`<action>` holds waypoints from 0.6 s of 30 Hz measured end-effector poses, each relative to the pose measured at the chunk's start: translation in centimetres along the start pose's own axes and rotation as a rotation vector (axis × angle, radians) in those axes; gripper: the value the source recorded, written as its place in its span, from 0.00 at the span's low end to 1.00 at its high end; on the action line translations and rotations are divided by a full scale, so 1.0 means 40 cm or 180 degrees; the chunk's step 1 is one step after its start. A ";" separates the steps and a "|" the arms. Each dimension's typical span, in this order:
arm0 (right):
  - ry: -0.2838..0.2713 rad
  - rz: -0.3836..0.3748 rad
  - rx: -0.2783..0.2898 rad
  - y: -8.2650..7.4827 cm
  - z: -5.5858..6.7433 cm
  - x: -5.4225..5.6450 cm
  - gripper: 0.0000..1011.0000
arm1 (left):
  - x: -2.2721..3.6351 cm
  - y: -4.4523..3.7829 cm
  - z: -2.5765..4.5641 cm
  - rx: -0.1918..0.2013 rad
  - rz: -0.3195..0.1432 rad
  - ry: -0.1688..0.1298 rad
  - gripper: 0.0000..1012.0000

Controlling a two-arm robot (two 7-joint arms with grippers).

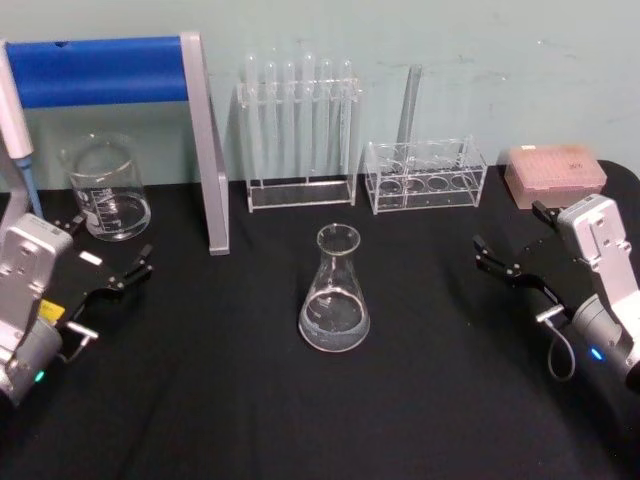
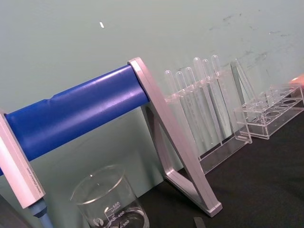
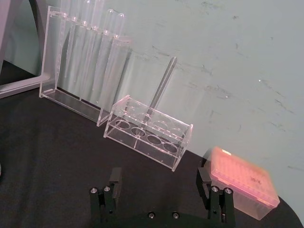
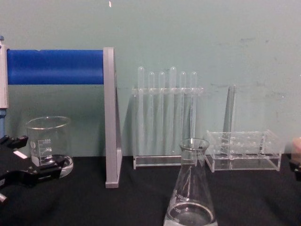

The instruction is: Grasp the erlenmeyer flask with one hand, shake it three times, then place it back.

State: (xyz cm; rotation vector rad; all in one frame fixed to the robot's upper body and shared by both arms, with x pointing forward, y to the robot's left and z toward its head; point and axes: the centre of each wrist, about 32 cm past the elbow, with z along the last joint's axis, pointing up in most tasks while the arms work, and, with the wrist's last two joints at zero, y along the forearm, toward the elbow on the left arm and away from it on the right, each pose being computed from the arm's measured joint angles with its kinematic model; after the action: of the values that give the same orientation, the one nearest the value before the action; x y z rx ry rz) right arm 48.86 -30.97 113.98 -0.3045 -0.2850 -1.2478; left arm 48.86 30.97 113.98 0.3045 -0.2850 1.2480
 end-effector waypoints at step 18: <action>0.0313 0.0233 0.0146 -0.027 0.018 -0.037 0.99 | 0.000 0.000 0.000 0.0000 0.0000 0.0000 0.99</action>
State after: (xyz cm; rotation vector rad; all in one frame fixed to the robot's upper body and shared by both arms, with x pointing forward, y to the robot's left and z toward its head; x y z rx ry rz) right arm 47.36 -29.71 114.17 -0.2116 -0.2158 -1.1785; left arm 48.86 30.97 113.98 0.3045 -0.2851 1.2480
